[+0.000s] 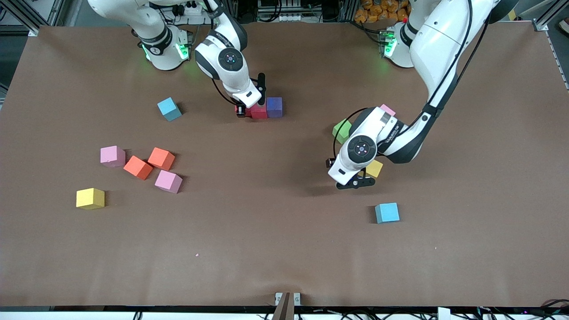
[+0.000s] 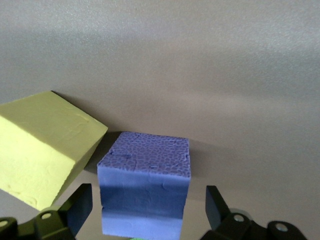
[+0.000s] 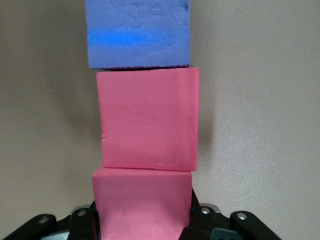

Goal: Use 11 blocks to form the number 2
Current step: 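Lower the pink cube beside the row while the left gripper grasps purple, then open the right gripper and withdraw while the left gripper lifts purple, then place the purple cube below the row while the right gripper grasps orange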

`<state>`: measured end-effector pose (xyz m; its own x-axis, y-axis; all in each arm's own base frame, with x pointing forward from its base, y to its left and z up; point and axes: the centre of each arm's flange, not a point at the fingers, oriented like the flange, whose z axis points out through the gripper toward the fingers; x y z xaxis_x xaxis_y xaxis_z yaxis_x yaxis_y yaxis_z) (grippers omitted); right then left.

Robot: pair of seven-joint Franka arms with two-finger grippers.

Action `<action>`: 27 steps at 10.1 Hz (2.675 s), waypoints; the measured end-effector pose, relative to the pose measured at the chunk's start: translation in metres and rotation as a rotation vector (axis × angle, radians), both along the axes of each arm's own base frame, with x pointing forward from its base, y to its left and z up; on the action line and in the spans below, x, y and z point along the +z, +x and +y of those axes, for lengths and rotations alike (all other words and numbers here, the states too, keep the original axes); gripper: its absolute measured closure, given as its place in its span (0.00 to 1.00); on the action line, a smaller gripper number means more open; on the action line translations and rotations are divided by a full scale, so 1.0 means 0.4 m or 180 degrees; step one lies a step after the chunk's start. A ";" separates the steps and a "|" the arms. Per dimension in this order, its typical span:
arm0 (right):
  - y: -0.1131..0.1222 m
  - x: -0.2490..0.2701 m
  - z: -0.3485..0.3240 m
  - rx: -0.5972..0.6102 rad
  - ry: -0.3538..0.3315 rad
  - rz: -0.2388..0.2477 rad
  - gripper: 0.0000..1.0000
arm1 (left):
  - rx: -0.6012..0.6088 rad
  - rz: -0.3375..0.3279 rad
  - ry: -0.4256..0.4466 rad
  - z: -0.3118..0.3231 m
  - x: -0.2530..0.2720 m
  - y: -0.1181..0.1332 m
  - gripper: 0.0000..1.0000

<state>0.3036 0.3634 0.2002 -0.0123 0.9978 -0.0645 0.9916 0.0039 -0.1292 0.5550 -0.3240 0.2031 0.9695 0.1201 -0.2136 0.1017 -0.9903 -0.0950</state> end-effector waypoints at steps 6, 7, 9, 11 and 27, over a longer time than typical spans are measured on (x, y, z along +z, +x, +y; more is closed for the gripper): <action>0.002 -0.002 -0.001 -0.0025 0.0002 -0.0003 0.15 | -0.0081 0.0031 -0.0042 0.008 -0.030 0.003 0.01; 0.002 -0.002 -0.001 -0.0025 0.0003 -0.0004 0.02 | -0.0082 0.0031 -0.0043 0.009 -0.030 0.003 0.14; 0.002 -0.002 -0.001 -0.0025 0.0005 -0.0006 0.00 | -0.0084 0.0013 -0.0057 0.004 -0.025 0.005 0.41; 0.004 0.006 0.001 -0.0024 0.0013 -0.0017 0.00 | -0.0058 -0.0041 -0.0084 0.001 -0.009 0.020 0.41; 0.412 0.374 -0.610 -0.1749 -0.0077 -0.0312 0.00 | -0.0188 -0.0102 -0.0287 -0.450 0.103 -0.289 0.44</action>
